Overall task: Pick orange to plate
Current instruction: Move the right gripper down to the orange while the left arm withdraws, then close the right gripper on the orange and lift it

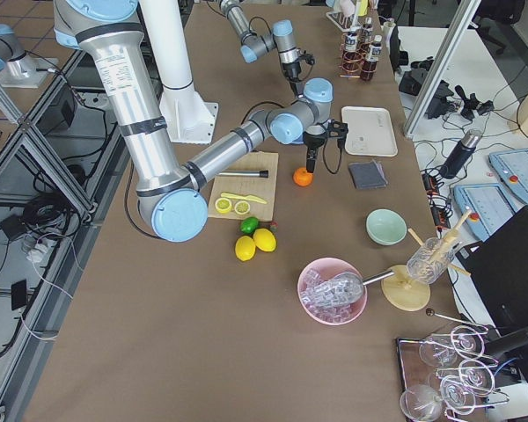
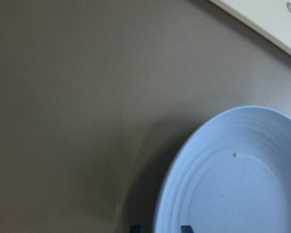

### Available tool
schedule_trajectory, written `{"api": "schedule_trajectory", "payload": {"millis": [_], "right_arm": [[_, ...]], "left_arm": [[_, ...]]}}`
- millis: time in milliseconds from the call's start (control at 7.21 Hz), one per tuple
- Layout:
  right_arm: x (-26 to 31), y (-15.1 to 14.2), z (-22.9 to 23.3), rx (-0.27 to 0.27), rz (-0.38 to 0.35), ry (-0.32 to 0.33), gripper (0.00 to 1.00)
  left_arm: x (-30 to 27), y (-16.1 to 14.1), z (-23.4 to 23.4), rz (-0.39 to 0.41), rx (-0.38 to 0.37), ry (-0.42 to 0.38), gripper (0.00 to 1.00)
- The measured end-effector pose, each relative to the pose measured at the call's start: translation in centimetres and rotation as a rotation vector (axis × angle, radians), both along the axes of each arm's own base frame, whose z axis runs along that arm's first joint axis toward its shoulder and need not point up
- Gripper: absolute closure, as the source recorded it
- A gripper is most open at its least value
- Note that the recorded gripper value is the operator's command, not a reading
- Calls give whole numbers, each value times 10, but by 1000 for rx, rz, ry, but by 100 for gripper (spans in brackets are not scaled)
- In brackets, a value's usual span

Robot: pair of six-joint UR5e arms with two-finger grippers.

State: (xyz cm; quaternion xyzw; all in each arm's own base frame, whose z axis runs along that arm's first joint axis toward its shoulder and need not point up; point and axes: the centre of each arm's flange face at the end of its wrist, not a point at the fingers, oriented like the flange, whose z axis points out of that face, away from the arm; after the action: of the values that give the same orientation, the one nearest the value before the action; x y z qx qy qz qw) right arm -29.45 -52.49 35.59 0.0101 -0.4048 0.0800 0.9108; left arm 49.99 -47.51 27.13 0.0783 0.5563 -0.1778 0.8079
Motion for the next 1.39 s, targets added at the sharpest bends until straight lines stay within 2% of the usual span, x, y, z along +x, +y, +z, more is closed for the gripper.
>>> {"api": "schedule_trajectory", "payload": {"millis": [277, 555, 971, 1109, 1248, 1387], "right_arm": [[-36, 7, 11, 27, -22, 25, 0], [-73, 5, 27, 54, -44, 30, 0], [-110, 14, 37, 72, -61, 57, 0], [-119, 16, 44, 78, -66, 59, 12], [-125, 15, 53, 85, -69, 56, 95], [-128, 15, 59, 88, -68, 52, 100]], "left_arm": [[-46, -36, -2, 20, 10, 9, 2], [-87, -59, -7, 45, 40, -18, 2], [-122, -65, -3, 64, 57, -50, 2], [-124, -64, -4, 65, 60, -51, 2], [-125, -63, -4, 65, 62, -50, 2], [-125, -63, -4, 66, 63, -50, 2]]}}
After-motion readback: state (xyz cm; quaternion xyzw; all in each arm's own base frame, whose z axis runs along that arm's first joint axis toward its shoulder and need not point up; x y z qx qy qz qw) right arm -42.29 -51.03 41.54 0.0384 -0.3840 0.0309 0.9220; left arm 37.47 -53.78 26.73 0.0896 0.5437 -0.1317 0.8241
